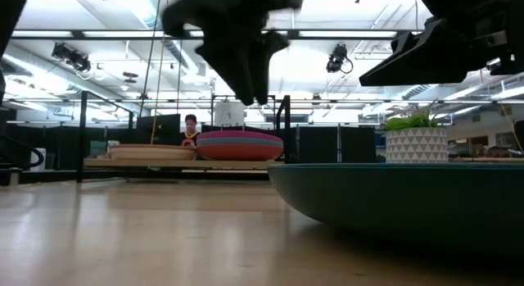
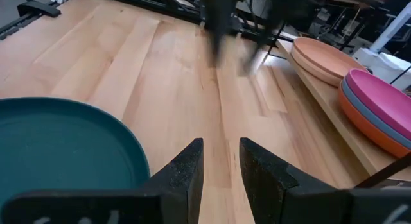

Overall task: Place and stack plates onto a shelf
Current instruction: Stack the green plate on top of the purple plate

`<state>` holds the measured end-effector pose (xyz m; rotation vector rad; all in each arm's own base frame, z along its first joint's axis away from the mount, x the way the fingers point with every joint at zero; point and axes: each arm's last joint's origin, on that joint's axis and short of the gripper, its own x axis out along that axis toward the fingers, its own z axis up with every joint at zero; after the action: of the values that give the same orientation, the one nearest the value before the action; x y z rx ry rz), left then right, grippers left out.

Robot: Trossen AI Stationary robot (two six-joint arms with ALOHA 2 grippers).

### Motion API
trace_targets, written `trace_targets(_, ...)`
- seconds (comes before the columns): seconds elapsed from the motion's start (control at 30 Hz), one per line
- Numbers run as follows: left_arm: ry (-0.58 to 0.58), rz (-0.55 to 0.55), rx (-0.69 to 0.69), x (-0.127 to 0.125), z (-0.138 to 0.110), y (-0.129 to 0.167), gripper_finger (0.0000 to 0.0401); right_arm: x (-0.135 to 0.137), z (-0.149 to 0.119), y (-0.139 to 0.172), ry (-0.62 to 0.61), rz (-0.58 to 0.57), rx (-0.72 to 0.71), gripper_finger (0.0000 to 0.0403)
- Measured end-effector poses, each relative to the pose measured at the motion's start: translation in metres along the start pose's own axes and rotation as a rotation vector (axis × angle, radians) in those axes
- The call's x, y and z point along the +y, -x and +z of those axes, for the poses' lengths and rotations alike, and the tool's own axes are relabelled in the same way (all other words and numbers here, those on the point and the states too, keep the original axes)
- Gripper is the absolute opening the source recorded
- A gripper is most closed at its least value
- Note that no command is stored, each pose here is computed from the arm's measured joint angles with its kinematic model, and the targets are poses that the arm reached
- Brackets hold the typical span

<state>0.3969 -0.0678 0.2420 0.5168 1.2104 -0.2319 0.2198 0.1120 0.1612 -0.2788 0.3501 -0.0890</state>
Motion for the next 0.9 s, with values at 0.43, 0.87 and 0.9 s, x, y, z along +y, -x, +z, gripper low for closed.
trace_targets(0.43,-0.454,-0.014,-0.188,-0.108,0.028,-0.023,0.0155,-0.001,0.0,0.0,-0.036,-0.023,0.001,0.0107)
trace_targets(0.87,-0.802,0.044,-0.275,-0.14,0.043,-0.051,0.0155,-0.001,-0.002,0.0,-0.064,-0.022,0.022,0.0107)
trace_targets(0.9,-0.826,0.044,-0.275,-0.141,0.043,-0.051,0.0153,-0.001,-0.002,0.0,-0.064,-0.022,0.022,0.0107)
